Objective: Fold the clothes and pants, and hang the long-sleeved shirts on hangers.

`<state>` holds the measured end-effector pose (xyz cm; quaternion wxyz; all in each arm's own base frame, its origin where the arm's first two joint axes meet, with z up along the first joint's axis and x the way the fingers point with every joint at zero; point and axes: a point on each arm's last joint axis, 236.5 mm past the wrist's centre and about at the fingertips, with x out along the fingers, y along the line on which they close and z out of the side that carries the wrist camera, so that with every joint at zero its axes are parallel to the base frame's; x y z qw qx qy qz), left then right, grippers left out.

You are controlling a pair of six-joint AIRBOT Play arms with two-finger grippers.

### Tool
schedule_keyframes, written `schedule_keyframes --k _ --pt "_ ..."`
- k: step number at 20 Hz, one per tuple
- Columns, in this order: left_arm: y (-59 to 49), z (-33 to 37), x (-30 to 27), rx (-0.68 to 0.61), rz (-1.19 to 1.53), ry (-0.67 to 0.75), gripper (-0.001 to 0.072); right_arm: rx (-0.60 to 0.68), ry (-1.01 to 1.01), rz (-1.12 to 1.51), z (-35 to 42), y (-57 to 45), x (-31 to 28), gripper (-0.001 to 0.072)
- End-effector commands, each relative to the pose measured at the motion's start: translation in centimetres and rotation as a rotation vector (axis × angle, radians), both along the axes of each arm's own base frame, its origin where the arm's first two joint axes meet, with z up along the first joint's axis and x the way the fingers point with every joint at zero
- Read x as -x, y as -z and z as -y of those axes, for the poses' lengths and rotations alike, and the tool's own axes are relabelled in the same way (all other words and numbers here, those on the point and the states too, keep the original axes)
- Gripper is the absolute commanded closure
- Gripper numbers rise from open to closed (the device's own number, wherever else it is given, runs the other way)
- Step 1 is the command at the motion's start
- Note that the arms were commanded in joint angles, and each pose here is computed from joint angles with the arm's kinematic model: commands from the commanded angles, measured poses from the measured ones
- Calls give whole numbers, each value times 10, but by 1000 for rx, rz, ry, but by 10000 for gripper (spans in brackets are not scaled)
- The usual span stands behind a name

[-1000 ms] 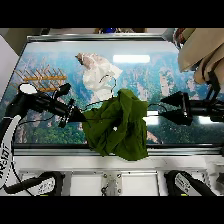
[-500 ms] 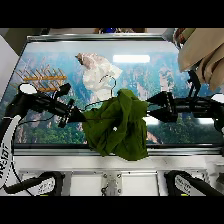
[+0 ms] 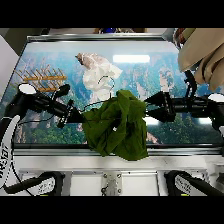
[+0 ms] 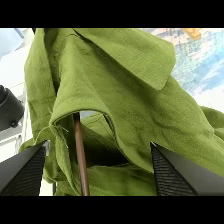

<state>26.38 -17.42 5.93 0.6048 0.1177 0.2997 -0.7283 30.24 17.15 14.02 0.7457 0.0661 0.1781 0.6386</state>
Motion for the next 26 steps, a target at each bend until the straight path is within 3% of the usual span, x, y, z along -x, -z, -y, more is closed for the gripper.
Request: schedule_keyframes --k 1,12,13,14,15,16,22,26 --pt "-1 1 1 5 -2 3 697 -4 0 0 0 -1 0 -8" --pt "-1 1 1 5 -3 3 697 -3 0 0 0 -1 0 2" --pt "-1 1 1 6 -2 4 697 -4 0 0 0 -1 0 51" --pt "-1 1 1 5 -3 4 697 -4 -1 -1 0 -1 0 294" --pt "-1 1 1 5 -2 4 697 -3 -1 -1 0 -1 0 638" --pt "-1 1 1 5 -2 4 697 -3 1 1 0 -1 0 698" --pt "-1 1 1 5 -2 4 697 0 6 2 0 0 -2 698" --pt "-1 1 1 4 -2 3 697 34 -36 201 0 2 -1 699"
